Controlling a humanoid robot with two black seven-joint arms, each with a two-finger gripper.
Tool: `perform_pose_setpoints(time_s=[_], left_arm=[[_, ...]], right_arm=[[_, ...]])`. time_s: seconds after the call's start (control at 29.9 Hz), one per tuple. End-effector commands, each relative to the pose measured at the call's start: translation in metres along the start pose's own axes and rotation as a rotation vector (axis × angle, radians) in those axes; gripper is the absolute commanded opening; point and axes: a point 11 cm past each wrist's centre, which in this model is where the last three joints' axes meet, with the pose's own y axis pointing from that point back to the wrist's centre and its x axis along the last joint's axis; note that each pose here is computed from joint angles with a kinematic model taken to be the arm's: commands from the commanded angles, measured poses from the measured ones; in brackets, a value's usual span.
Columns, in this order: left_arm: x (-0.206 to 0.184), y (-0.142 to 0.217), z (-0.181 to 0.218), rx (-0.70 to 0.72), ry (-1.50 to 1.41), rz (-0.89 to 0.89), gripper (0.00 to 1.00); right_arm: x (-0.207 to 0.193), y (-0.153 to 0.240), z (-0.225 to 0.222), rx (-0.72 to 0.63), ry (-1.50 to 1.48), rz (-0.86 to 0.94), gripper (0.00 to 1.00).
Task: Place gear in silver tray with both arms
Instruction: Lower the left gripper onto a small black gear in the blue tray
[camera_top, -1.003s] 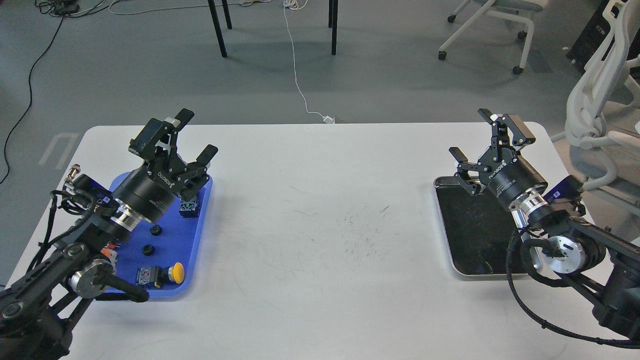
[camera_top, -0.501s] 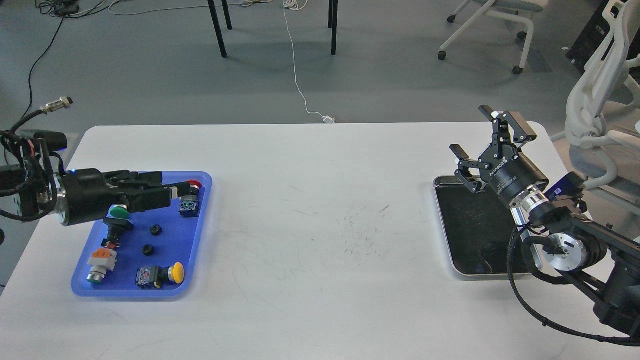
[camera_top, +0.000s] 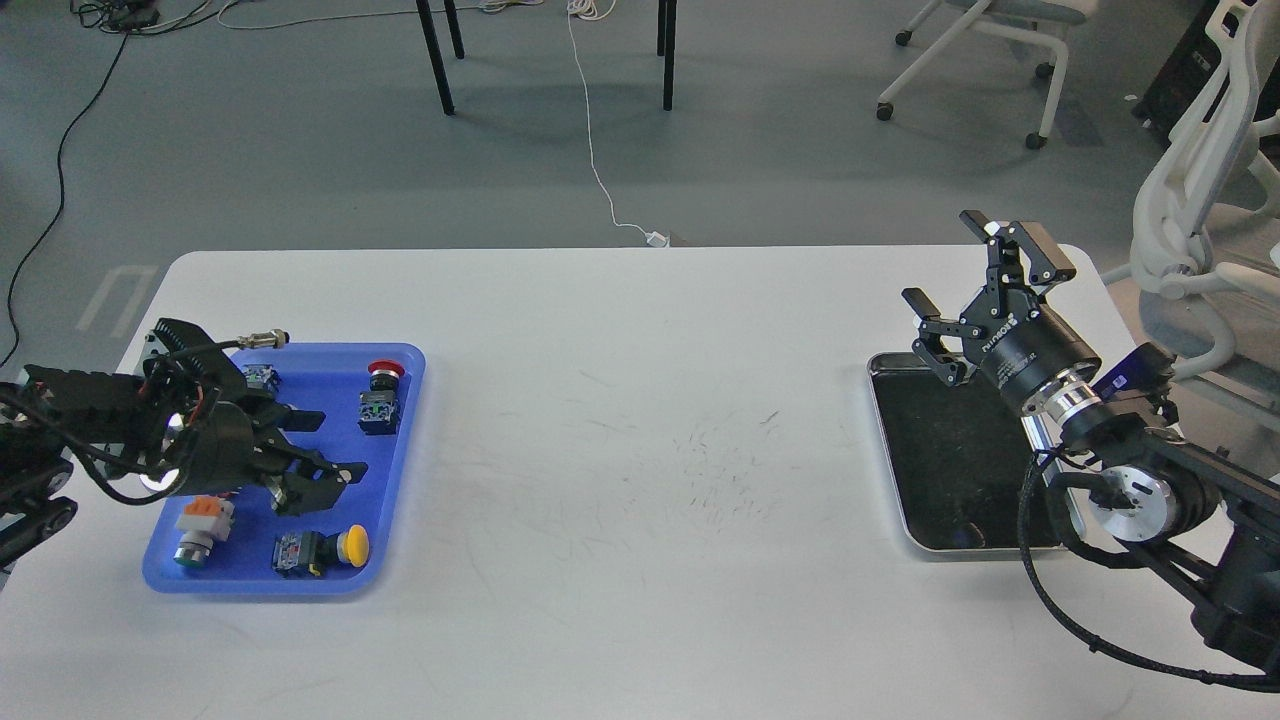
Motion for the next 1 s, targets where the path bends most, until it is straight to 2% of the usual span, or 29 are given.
perform_pose_setpoints(time_s=[0.0, 0.53, 0.6, 0.7, 0.8, 0.97], left_arm=[[-0.009, -0.003, -0.011, 0.031, 0.025, -0.01, 0.74], [-0.025, -0.01, -0.024, 0.069, 0.055, -0.039, 0.62], [-0.026, -0.01, -0.025, 0.072, 0.056, -0.043, 0.55], [-0.029, -0.01, -0.024, 0.07, 0.054, -0.052, 0.5], [-0.03, -0.011, -0.024, 0.07, 0.055, -0.055, 0.38], [-0.034, -0.011, -0.025, 0.073, 0.059, -0.061, 0.25]], right_arm=[[0.0, 0.0, 0.0, 0.0, 0.001, 0.002, 0.99], [0.0, 0.001, 0.0, 0.002, -0.005, 0.001, 0.99], [0.0, 0.001, 0.0, 0.003, -0.005, 0.001, 0.99], [0.001, 0.001, -0.001, 0.005, -0.004, 0.003, 0.99], [0.0, 0.001, -0.001, 0.005, -0.005, 0.001, 0.99], [0.0, 0.001, -0.001, 0.006, -0.005, 0.002, 0.99]])
